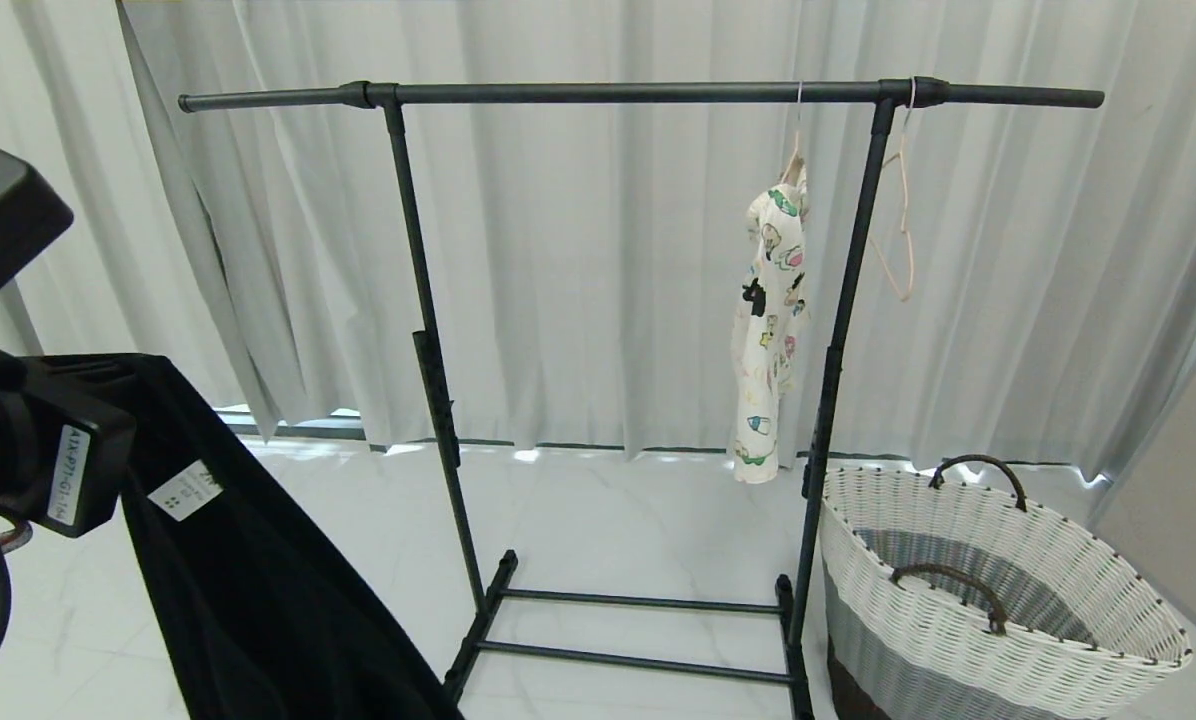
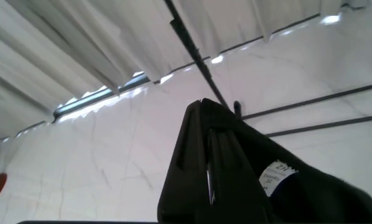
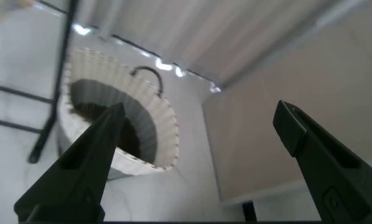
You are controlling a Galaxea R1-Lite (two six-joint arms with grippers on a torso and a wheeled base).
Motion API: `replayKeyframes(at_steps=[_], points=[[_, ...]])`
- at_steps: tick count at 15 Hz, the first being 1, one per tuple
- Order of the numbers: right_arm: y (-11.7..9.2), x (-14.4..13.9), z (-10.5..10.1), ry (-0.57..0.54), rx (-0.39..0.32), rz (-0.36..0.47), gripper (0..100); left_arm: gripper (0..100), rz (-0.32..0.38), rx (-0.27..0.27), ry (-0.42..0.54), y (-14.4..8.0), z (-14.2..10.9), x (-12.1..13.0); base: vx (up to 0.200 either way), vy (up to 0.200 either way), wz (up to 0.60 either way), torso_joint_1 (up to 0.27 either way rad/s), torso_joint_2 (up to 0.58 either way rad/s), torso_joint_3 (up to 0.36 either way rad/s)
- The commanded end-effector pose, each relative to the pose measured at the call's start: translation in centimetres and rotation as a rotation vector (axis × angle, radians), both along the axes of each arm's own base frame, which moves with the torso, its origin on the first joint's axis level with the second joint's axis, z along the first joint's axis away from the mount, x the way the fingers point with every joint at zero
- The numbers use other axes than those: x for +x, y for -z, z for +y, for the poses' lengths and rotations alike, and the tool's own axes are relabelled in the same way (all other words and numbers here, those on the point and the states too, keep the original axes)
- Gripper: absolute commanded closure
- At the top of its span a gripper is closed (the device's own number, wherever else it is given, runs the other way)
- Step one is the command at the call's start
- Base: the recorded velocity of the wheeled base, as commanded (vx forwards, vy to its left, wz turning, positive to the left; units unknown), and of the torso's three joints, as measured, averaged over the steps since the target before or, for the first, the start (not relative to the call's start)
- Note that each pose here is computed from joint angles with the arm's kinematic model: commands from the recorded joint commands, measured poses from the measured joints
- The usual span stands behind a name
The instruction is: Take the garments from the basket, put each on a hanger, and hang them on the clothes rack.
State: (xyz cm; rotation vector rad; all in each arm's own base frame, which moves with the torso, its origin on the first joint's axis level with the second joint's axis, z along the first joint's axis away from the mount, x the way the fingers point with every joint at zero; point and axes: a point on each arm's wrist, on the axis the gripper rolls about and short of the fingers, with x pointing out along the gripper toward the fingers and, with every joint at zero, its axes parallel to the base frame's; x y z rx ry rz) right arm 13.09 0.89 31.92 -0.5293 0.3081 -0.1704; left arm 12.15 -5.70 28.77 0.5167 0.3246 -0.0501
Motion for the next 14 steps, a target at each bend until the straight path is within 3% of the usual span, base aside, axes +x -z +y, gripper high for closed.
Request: replayKeyframes(at_steps=[1, 4, 6, 8, 11, 14], points=[[1.3, 0.3, -0.6, 0.050, -0.002, 0.003, 0, 100, -0.007, 0.001, -0.017, 0.1, 0.4, -0.4, 0.000, 0.000, 0.00, 0.000, 0.00, 0.000], [2.6, 0.1, -0.4, -0.020, 0.052, -0.032, 0, 100, -0.010, 0.001, -0.023, 0.2, 0.4, -0.5, 0.000, 0.000, 0.00, 0.000, 0.00, 0.000], [3.2, -0.3, 0.0, -0.103, 0.182, -0.038, 0, 100, -0.014, -0.002, -0.020, 0.0, 0.4, -0.5, 0.000, 0.000, 0.00, 0.023, -0.06, -0.038], [3.1, -0.4, 0.3, -0.099, 0.290, -0.055, 0, 100, -0.019, -0.005, -0.020, 0.0, 0.5, -0.7, 0.000, 0.000, 0.00, 0.115, -0.29, -0.212], [3.2, -0.3, 0.3, -0.077, 0.370, -0.065, 0, 100, -0.018, -0.006, -0.016, 0.0, 0.5, -0.7, 0.000, 0.000, 0.00, 0.154, -0.42, -0.268], [3.3, -0.3, 0.3, -0.075, 0.376, -0.061, 0, 100, -0.019, -0.009, 0.005, 0.0, 0.2, -0.8, 0.000, 0.000, 0.00, 0.177, -0.45, -0.290]])
